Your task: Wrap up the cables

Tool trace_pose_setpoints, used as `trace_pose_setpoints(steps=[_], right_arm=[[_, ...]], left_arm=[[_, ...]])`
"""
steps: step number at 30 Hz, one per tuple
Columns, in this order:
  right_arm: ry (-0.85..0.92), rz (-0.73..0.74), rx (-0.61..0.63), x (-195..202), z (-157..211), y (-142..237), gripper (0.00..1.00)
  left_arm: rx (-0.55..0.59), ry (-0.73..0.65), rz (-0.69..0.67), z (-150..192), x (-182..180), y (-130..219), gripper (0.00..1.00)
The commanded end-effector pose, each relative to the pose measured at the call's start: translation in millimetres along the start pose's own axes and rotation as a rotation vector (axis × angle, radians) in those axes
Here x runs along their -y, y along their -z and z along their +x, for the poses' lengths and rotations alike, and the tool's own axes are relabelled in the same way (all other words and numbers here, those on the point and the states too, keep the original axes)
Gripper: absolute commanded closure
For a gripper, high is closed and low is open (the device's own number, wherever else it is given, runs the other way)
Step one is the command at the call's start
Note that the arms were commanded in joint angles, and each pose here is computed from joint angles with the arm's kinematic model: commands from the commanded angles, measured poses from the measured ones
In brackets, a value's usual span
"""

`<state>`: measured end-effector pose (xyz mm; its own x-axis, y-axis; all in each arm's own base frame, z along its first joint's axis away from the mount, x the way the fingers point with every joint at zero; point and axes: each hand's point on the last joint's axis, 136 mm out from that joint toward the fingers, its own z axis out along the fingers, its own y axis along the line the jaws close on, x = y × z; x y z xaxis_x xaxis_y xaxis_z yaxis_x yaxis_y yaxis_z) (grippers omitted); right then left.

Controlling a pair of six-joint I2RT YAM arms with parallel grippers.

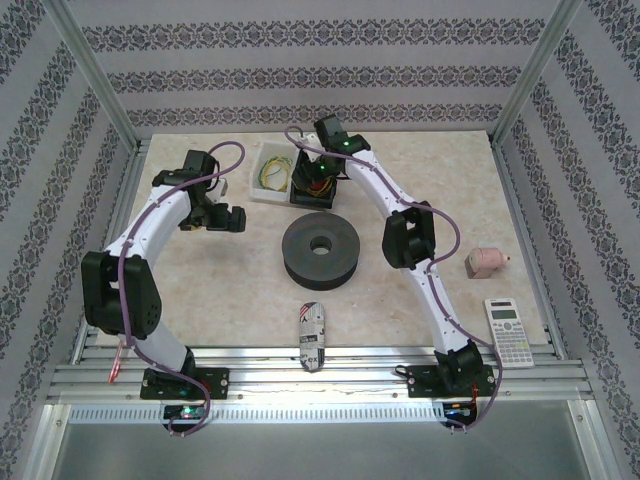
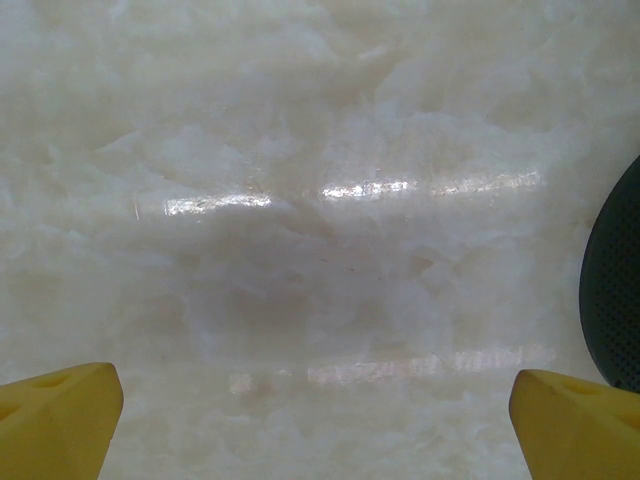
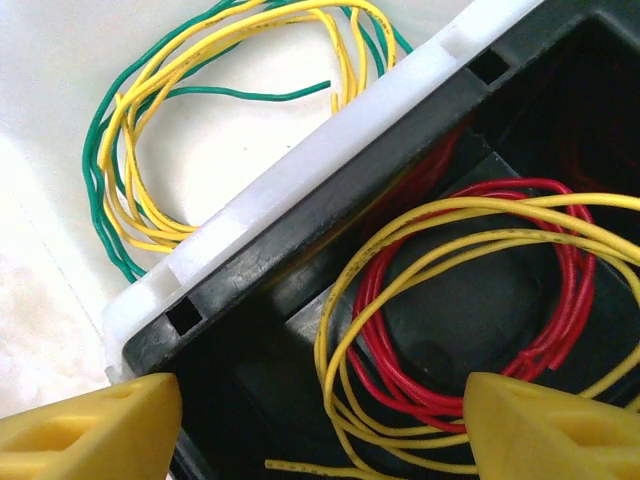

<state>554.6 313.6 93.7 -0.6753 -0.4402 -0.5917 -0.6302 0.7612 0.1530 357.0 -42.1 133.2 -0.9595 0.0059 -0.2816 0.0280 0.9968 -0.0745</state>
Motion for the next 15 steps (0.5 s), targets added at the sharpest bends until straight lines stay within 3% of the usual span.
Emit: trace_pose_setpoints(steps=[1,7,15], right_arm=[[0.038,0.052,0.089,-0.6,-33.6,46.4,0.25],[0.029,0.149,0.141,19.7,-50.5,56.0,0.27],[-0.026,0.272,0.109,52.3,-34.4,22.6,0.29]], left_arm=[[-0.010,-0.027,-0.006,9.3,1.3,5.5,0.00],[-0.012,-0.024,-0.002,9.9,1.7,3.1,0.01],[-0.020,-0.025,-0.001,10.5,2.0,0.2,0.01]])
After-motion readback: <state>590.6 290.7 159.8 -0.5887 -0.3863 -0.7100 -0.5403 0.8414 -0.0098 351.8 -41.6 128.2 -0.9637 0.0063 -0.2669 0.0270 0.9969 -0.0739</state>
